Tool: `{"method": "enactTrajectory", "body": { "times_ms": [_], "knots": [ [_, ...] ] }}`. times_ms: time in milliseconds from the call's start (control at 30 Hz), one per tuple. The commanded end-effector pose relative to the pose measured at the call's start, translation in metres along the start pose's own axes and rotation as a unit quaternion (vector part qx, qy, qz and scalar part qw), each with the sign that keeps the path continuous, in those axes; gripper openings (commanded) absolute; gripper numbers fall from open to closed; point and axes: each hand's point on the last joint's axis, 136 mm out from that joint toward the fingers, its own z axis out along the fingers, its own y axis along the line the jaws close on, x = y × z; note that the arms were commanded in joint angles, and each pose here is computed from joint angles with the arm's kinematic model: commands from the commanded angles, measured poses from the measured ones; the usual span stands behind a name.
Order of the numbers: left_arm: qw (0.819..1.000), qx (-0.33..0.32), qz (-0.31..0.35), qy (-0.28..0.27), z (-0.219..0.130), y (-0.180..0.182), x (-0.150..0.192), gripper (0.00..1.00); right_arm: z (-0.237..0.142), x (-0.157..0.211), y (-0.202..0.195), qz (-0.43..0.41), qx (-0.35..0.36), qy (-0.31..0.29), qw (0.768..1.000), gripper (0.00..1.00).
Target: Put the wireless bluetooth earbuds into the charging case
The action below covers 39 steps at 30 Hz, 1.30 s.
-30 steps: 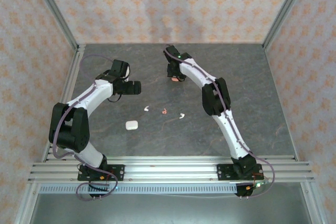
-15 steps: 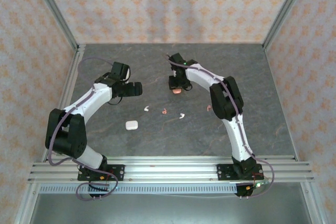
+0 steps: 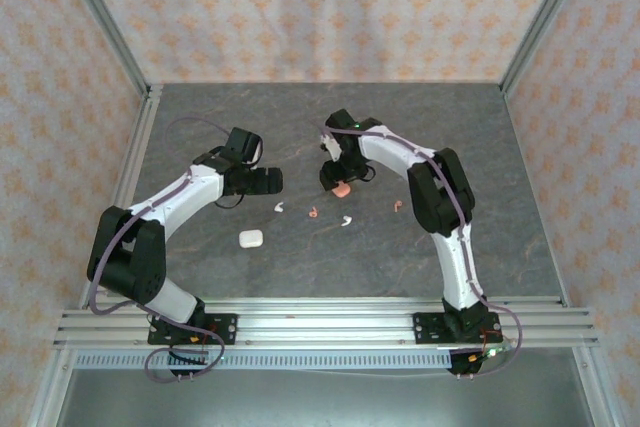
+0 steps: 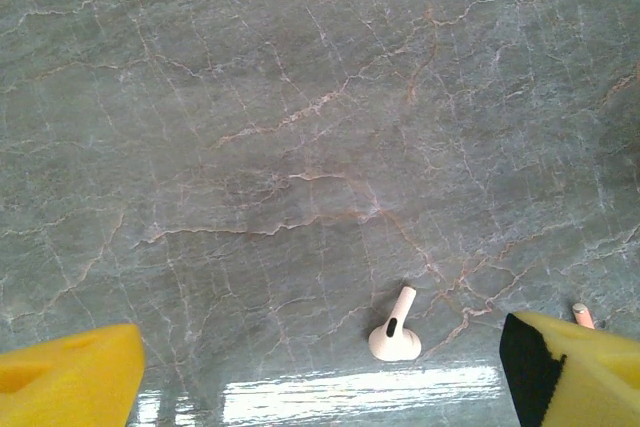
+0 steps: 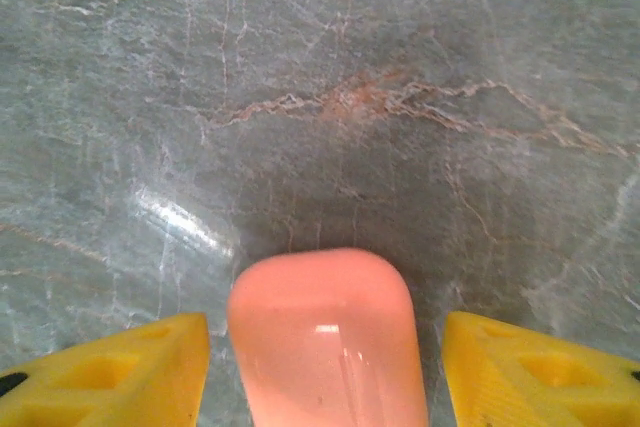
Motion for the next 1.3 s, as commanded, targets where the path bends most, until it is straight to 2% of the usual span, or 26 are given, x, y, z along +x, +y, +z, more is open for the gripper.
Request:
{"method": "enactTrajectory", "body": {
  "times_ms": [0, 133, 300, 467, 800, 967, 1267],
  "knots": [
    [1.000, -0.001, 0.010, -0.009, -0.013, -0.002, -0.006, 0.93, -0.036, -0.007, 0.002, 0.038, -0.002, -0.043, 0.998, 0.65],
    [1.000, 0.007, 0.018, -0.002, -0.011, -0.007, -0.009, 0.93, -0.040, 0.001, 0.002, 0.069, -0.005, -0.046, 0.997, 0.67],
    [0.999, 0.035, 0.021, 0.011, -0.003, -0.019, -0.012, 0.92, -0.024, 0.022, 0.000, 0.074, -0.005, -0.029, 0.997, 0.69],
    [0.994, 0.096, 0.027, 0.049, 0.006, -0.044, -0.006, 0.82, -0.010, 0.032, -0.009, 0.066, 0.014, 0.002, 0.998, 0.70],
    [0.995, 0.081, 0.019, 0.054, 0.008, -0.037, 0.001, 0.82, 0.012, 0.025, -0.010, 0.051, 0.028, 0.024, 0.998, 0.74],
    [0.996, 0.070, 0.023, 0.051, 0.001, -0.034, -0.004, 0.83, 0.016, 0.026, -0.014, 0.048, 0.037, 0.026, 0.998, 0.68],
    [0.996, 0.079, 0.015, 0.030, -0.012, -0.040, -0.016, 0.84, 0.010, 0.027, -0.020, 0.028, 0.058, 0.016, 0.998, 0.53]
  ]
}}
